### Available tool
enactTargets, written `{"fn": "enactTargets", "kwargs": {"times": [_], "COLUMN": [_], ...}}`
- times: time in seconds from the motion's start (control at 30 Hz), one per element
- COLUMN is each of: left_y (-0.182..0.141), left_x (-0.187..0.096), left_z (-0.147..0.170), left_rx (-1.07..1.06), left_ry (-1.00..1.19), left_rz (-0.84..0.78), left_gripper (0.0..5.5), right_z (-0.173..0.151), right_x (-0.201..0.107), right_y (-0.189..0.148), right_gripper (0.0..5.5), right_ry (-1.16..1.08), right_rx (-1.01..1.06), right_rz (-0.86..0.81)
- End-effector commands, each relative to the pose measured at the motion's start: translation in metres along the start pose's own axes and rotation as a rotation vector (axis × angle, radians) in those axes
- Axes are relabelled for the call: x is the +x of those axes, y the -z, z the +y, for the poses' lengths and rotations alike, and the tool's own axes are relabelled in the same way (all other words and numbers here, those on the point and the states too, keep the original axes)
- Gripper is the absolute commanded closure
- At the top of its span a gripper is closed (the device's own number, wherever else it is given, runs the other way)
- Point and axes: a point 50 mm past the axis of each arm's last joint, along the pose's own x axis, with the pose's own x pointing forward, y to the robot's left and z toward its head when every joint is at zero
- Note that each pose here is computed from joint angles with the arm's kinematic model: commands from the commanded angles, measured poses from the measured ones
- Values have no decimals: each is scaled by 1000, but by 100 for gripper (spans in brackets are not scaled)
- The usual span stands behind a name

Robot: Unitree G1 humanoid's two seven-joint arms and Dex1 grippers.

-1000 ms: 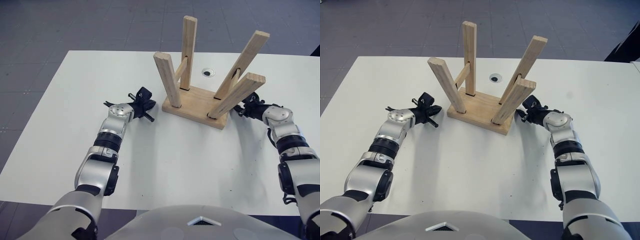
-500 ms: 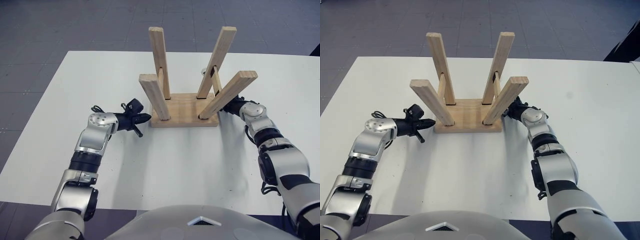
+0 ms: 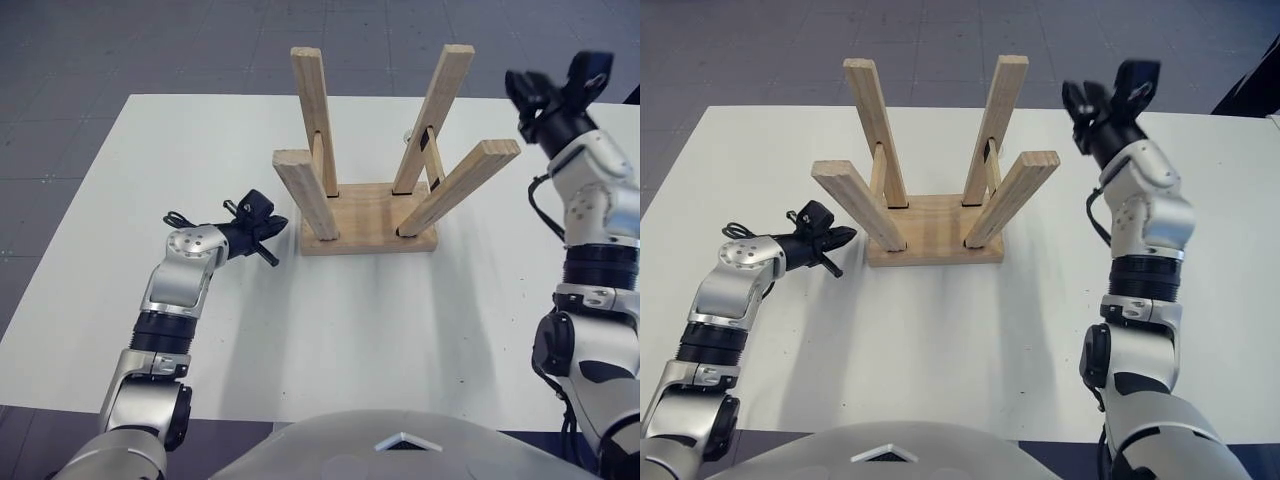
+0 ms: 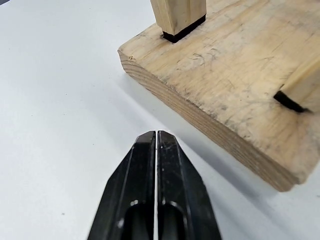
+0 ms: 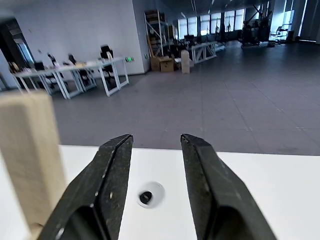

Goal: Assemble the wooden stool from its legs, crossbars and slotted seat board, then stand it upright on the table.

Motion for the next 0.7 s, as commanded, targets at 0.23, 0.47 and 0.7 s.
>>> {"fn": "enactTargets", "kwargs": {"times": [0.23, 0.47, 0.7], "left_y": [5, 7, 6], "left_x": [-8, -6, -8], "left_z": [-9, -17, -15], "left_rx": [-32, -41, -40], "left_ry": [-51, -35, -46], "left_rz": [-32, -33, -35], "left_gripper": [540, 540, 540], "right_z": [139, 142, 124], "right_x": [-72, -66, -52], "right_y": [-105, -109, -62], "right_gripper": [373, 373, 373], "right_ry": [-741, -686, -575], "right_rx": [26, -42, -99], "right_rz": [-168, -185, -35]}}
